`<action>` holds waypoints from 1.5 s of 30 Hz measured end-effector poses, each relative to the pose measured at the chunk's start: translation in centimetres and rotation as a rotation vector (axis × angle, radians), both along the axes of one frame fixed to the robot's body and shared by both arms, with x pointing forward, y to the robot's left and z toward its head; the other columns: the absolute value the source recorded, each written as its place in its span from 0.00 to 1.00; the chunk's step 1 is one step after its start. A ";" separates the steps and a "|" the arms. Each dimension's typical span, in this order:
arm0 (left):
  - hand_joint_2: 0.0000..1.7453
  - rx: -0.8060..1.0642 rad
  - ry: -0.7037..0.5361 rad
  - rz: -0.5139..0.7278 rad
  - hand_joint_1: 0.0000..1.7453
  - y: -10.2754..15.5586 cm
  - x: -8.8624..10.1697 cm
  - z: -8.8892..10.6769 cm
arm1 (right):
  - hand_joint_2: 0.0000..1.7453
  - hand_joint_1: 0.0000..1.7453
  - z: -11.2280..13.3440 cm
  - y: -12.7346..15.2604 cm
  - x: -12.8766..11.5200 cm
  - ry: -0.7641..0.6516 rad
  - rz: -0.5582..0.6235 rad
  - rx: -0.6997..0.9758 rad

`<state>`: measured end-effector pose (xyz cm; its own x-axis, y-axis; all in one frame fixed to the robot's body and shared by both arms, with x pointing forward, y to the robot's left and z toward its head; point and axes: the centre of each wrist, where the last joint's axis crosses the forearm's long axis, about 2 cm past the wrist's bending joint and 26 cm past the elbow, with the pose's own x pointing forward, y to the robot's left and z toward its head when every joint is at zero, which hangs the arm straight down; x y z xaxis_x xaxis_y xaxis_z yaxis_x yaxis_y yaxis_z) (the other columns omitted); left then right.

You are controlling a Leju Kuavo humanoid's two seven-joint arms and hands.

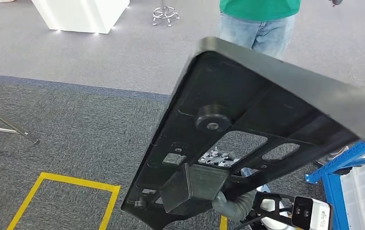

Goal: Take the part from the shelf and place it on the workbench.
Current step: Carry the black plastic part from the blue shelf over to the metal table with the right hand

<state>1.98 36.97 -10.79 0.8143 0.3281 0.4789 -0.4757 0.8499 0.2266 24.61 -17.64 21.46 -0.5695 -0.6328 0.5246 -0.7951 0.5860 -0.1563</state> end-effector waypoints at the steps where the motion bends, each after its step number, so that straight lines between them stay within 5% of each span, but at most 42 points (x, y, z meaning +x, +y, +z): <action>1: 1.00 -0.003 0.000 0.002 0.00 -0.2 0.0 0.0 | 1.00 0.94 -0.1 0.0 0.0 0.002 -0.001 -0.001; 45: 1.00 -0.108 -0.051 -0.004 0.00 -3.8 0.3 -0.4 | 1.00 0.94 -1.6 -0.5 1.6 0.052 -0.041 -0.096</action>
